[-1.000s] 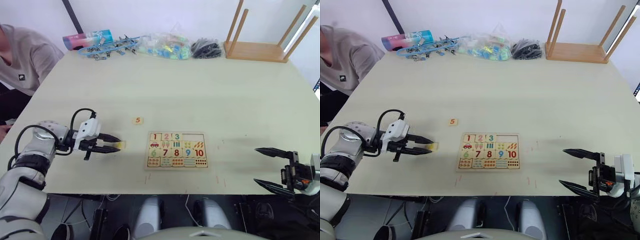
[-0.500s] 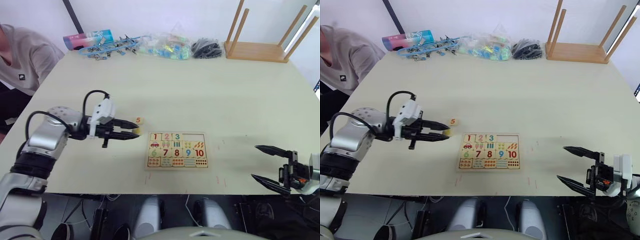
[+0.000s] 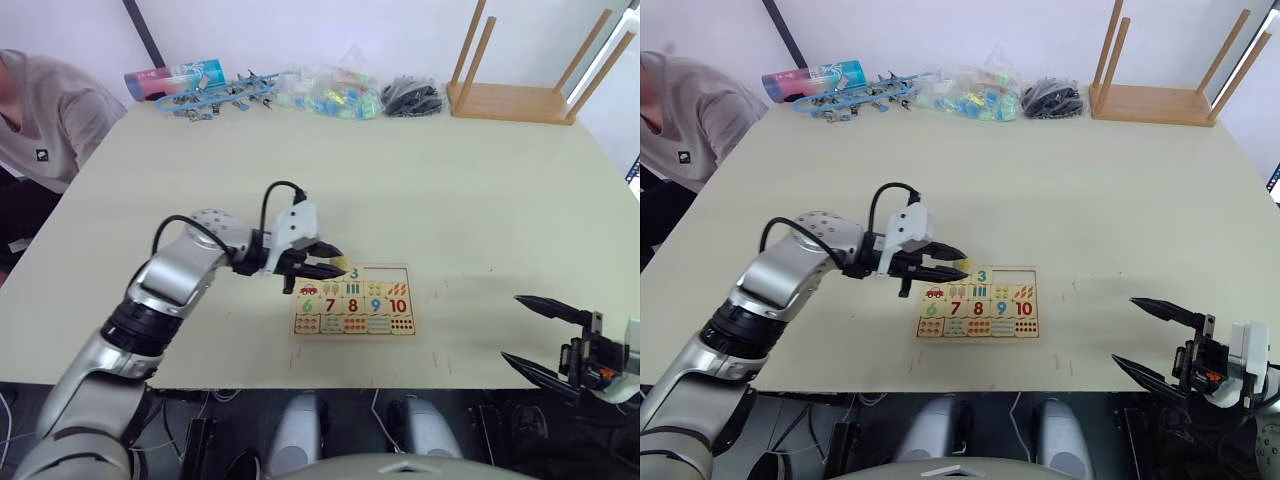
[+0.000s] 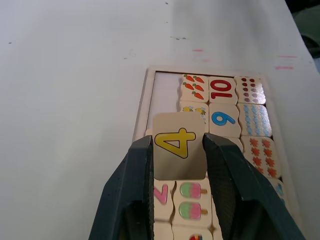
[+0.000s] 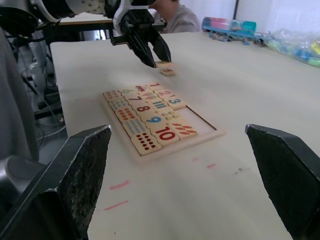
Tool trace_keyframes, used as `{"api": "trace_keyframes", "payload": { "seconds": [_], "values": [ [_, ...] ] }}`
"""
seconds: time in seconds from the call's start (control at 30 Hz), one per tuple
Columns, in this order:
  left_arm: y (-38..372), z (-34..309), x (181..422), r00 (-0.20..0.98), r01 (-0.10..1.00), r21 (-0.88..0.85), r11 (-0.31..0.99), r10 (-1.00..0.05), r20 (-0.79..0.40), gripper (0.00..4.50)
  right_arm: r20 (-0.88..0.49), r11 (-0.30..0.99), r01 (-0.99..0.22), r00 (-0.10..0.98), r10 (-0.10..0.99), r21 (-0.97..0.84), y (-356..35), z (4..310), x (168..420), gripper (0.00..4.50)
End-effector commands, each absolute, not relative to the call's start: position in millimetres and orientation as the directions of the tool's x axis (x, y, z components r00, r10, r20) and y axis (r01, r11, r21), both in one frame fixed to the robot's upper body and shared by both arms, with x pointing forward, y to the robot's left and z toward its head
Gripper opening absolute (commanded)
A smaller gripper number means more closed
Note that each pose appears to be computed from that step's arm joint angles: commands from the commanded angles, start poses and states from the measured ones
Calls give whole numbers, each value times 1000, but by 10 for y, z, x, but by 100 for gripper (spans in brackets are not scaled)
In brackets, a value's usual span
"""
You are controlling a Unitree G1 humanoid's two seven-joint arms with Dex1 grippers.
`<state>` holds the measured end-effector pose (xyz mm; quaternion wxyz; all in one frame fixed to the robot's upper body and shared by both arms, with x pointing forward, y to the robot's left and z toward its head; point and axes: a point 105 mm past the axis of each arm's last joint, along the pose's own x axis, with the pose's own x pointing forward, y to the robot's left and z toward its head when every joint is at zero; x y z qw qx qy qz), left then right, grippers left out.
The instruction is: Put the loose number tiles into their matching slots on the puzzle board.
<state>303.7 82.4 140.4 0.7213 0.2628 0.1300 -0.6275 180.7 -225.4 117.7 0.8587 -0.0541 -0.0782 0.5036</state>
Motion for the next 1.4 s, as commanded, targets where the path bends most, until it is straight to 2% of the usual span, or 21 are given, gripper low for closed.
{"api": "trace_keyframes", "payload": {
  "seconds": [0.03, 0.43, 1.07, 1.4],
  "values": [
    [746, 1441, 3084, 193, 966, 250, 66, -828, -527, 97, 95, 492, -841, 483, 870, -226, -2246, 1279, 1791, 450],
    [375, 1244, 3124, 154, 965, 262, -4, -801, -579, 97, 99, 516, -823, 508, 855, -236, -2239, 1282, 1768, 450],
    [324, 1224, 3247, 181, 952, 306, -16, -776, -604, 97, 104, 527, -814, 519, 849, -243, -2232, 1265, 1776, 450],
    [317, 1204, 3226, 165, 954, 297, -30, -776, -609, 97, 102, 529, -813, 521, 848, -243, -2239, 1255, 1776, 450]
  ]
}}
